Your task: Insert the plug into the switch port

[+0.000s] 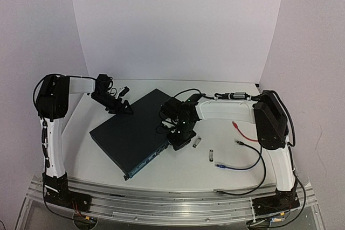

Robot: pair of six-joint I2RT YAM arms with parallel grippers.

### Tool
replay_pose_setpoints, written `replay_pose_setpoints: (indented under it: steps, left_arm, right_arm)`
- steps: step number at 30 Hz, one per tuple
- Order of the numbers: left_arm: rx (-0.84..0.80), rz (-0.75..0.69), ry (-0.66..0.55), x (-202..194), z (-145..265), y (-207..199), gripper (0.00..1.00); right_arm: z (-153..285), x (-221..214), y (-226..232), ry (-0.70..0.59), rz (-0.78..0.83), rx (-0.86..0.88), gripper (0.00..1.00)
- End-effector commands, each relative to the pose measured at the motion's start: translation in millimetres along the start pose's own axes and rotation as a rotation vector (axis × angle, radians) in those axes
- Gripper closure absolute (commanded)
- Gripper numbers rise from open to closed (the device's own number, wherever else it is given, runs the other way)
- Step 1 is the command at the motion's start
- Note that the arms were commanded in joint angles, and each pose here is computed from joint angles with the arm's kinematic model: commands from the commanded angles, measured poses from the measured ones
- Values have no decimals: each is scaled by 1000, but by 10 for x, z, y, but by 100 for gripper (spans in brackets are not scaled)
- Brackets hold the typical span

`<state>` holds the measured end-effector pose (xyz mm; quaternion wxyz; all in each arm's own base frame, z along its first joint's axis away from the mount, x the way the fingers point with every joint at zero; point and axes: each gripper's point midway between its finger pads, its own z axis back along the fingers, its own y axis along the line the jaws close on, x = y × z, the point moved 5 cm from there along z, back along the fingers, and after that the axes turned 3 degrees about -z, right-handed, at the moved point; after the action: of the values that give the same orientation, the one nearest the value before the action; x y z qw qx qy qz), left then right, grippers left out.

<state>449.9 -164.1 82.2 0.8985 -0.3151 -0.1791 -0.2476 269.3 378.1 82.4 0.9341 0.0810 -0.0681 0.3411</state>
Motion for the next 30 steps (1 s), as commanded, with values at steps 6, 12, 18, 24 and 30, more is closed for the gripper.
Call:
replay_pose_setpoints:
  steps: [6,12,18,24,30]
  left_arm:
    - [-63,-15,17,27,-8,-141,13]
    - [-68,-12,20,16,-19,-139,13]
    - [-72,-9,23,6,-34,-135,14]
    - [-76,-12,20,9,-33,-137,14]
    - [-93,-1,28,-28,-64,-136,16]
  right_arm:
    - [92,148,12,-36,20,5,100]
    - [111,229,52,-53,26,27,100]
    - [154,270,115,-65,43,62,100]
    - [135,292,101,-70,64,49,100]
    - [44,379,124,-87,63,58,100]
